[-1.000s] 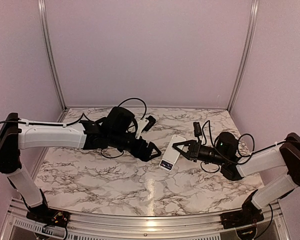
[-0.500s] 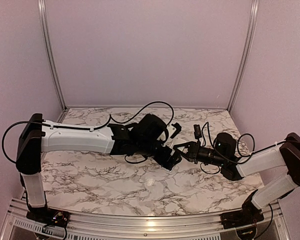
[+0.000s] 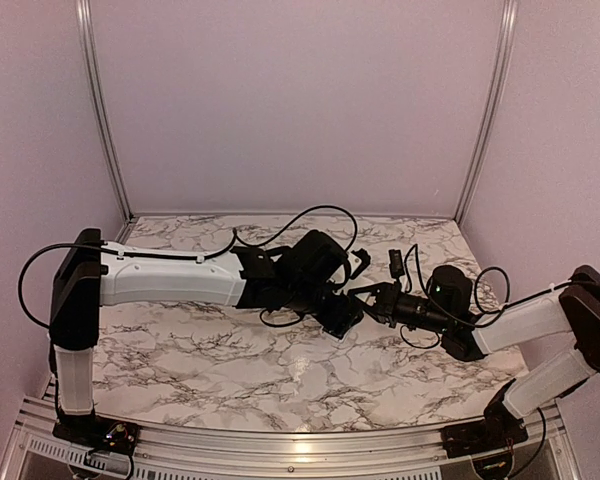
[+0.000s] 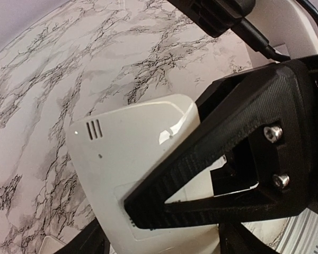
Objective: Load the batteries into the remote control
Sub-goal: Pass from the right arm to the left
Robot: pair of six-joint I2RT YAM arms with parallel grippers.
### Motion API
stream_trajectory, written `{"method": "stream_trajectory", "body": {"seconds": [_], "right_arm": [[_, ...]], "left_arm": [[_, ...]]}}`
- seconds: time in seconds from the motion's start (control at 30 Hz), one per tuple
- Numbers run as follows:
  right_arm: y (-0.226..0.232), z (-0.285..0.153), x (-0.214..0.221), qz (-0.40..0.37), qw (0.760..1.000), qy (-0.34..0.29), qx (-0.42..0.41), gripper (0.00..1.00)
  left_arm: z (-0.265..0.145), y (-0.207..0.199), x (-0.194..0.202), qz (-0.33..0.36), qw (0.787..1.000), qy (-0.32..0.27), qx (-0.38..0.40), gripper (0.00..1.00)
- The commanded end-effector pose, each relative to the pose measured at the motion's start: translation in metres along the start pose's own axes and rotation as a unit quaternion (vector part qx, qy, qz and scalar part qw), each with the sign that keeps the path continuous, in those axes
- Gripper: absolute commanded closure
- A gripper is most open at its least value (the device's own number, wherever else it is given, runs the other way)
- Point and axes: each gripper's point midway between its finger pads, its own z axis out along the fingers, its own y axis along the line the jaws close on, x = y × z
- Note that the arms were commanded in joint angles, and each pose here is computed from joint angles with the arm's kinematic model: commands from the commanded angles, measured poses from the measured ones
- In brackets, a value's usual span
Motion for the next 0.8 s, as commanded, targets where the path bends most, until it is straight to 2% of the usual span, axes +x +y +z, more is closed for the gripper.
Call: {"method": "stream_trajectory", "body": {"seconds": [0.0, 0.07, 0.13, 0.27, 0.33, 0.43, 0.5, 0.6, 0.7, 0.77], "right_arm": [[0.014, 0.0, -0.005, -0.006, 1.0, -0.006, -0.017, 0.98], [0.014, 0.0, -0.005, -0.006, 1.0, -0.007, -0.017, 0.98], [0.015, 0.0, -0.005, -0.008, 1.0, -0.008, -0.018, 0.98], [0.017, -0.002, -0.006, -0.011, 1.0, -0.008, -0.019, 0.93], [0.016, -0.003, -0.007, -0.013, 1.0, -0.009, -0.015, 0.92], [0.015, -0.006, -0.009, -0.017, 1.0, -0.013, -0.01, 0.9], [0.013, -0.008, -0.01, -0.017, 1.0, -0.014, -0.006, 0.86], [0.005, -0.012, -0.013, -0.011, 1.0, -0.013, 0.008, 0.68], [-0.007, -0.022, -0.016, -0.006, 0.999, -0.02, 0.033, 0.41], [-0.013, -0.029, -0.018, -0.008, 0.998, -0.021, 0.051, 0.35]], "left_arm": [[0.01, 0.008, 0.012, 0.001, 1.0, 0.026, -0.013, 0.29], [0.011, 0.008, 0.012, -0.001, 1.0, 0.027, -0.012, 0.25], [0.012, 0.009, 0.013, -0.001, 1.0, 0.029, -0.012, 0.26], [0.013, 0.013, 0.015, -0.011, 0.999, 0.033, -0.008, 0.4], [0.012, 0.017, 0.016, -0.014, 0.999, 0.035, -0.005, 0.5], [0.009, 0.022, 0.016, -0.018, 0.999, 0.033, -0.002, 0.58], [0.006, 0.023, 0.017, -0.015, 0.999, 0.035, 0.001, 0.59], [0.004, 0.025, 0.022, 0.0, 0.999, 0.041, 0.003, 0.61], [0.001, 0.027, 0.032, 0.021, 0.998, 0.056, 0.004, 0.61], [-0.001, 0.023, 0.042, 0.04, 0.997, 0.07, 0.021, 0.62]]}}
